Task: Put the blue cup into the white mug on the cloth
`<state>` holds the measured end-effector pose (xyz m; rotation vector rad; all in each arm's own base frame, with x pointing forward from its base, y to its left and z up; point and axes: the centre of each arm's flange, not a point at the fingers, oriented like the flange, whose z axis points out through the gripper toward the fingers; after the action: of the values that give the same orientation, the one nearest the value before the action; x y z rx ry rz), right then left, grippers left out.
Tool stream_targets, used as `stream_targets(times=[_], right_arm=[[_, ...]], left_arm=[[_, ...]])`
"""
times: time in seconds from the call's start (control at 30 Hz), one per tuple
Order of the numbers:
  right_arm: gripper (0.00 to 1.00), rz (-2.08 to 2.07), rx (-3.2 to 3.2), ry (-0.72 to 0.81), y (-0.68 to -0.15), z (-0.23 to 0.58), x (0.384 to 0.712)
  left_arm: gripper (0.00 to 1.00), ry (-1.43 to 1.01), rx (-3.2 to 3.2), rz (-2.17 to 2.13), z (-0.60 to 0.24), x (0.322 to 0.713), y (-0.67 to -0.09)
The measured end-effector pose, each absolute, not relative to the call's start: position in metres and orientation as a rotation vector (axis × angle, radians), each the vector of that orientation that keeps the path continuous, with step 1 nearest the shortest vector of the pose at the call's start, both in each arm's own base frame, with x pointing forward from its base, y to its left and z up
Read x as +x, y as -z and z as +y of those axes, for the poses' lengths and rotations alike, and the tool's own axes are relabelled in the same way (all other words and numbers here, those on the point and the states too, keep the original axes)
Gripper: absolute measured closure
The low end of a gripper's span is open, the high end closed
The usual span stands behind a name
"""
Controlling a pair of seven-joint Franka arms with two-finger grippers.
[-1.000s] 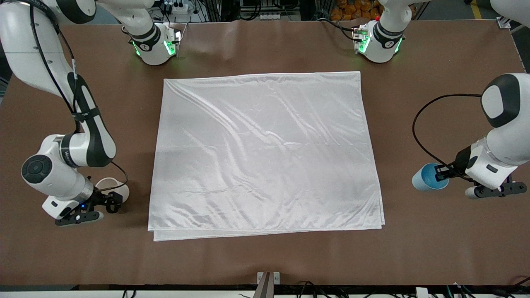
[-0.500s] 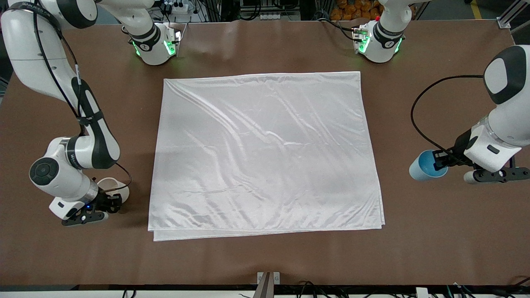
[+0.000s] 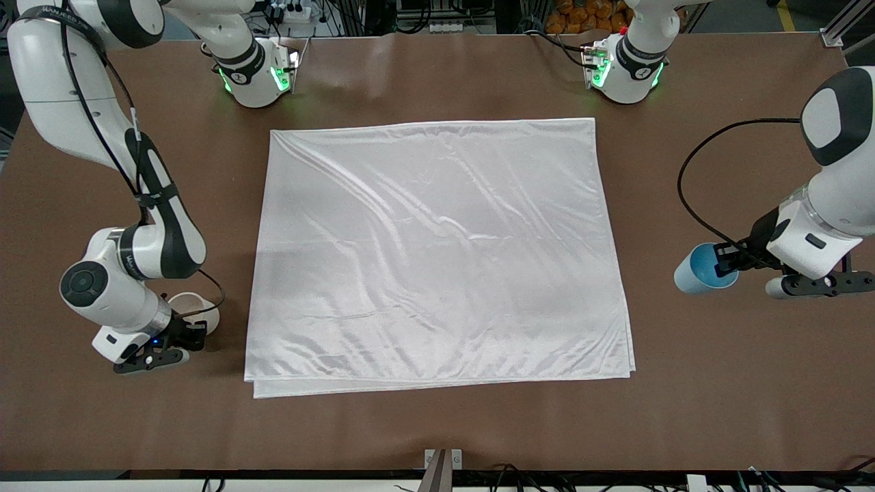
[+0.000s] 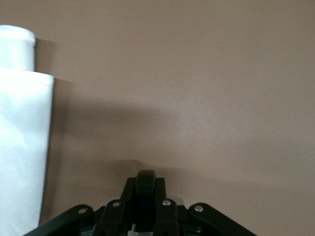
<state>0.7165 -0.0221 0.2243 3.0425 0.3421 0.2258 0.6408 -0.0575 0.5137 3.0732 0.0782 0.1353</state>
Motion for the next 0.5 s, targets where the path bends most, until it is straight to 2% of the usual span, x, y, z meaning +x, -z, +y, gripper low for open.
stream_targets(times=[0.5], right_arm=[[0.81, 0.389, 3.054, -0.158, -0.272, 0.028, 0.721]], left_arm=[[0.96, -0.138, 3.035, 0.081, -0.065, 0.64, -0.52]])
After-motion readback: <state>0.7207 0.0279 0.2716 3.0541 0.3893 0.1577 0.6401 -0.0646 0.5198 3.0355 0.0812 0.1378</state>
